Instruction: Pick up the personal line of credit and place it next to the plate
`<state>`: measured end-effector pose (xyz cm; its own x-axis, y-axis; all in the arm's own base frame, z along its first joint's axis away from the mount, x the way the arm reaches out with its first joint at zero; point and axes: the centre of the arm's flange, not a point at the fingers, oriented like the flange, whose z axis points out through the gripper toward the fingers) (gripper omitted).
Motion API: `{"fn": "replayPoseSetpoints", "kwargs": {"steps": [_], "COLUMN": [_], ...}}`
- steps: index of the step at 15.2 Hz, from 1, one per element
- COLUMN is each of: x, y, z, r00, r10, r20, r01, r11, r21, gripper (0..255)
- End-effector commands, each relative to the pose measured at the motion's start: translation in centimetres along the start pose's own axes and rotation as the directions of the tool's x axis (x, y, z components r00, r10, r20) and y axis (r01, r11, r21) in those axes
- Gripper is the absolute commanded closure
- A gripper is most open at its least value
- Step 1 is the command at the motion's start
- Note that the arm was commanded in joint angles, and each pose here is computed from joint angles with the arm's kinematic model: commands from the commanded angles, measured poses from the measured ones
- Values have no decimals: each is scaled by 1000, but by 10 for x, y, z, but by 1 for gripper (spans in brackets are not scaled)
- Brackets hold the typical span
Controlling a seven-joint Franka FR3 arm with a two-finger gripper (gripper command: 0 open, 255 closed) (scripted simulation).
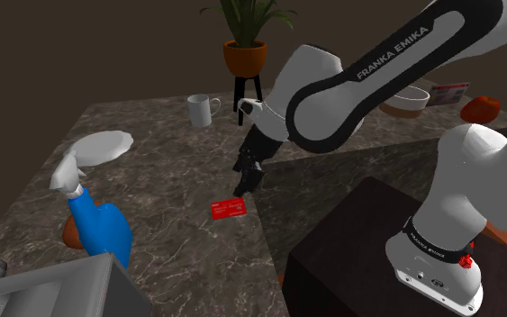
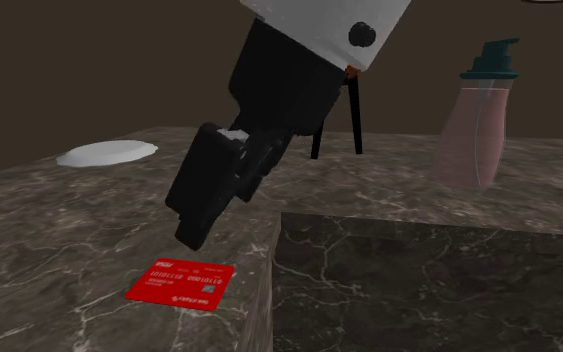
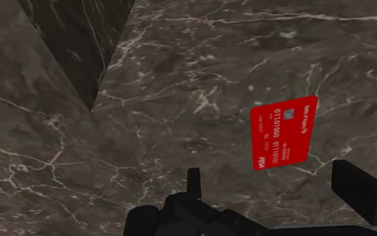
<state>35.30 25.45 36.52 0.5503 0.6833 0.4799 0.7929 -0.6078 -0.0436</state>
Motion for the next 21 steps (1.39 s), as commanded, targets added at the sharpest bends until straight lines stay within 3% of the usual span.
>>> {"fn": "replayPoseSetpoints", "kwargs": {"steps": [1, 3, 4, 11, 19, 20, 21], "x": [6, 13, 14, 17, 17, 17, 17], "y": [-14, -28, -30, -32, -32, -32, -32], "z": [15, 31, 33, 73, 73, 73, 73], "r00": [997, 990, 988, 988, 988, 988, 988], "r10": [-63, -123, -131, -131, -131, -131, -131], "r20": [-38, -75, -80, -80, -80, -80, -80], "r01": [64, 125, 134, 134, 134, 134, 134], "r11": [998, 992, 991, 991, 991, 991, 991], "r21": [13, 28, 30, 30, 30, 30, 30], "gripper": [0, 0, 0, 0, 0, 255, 255]}}
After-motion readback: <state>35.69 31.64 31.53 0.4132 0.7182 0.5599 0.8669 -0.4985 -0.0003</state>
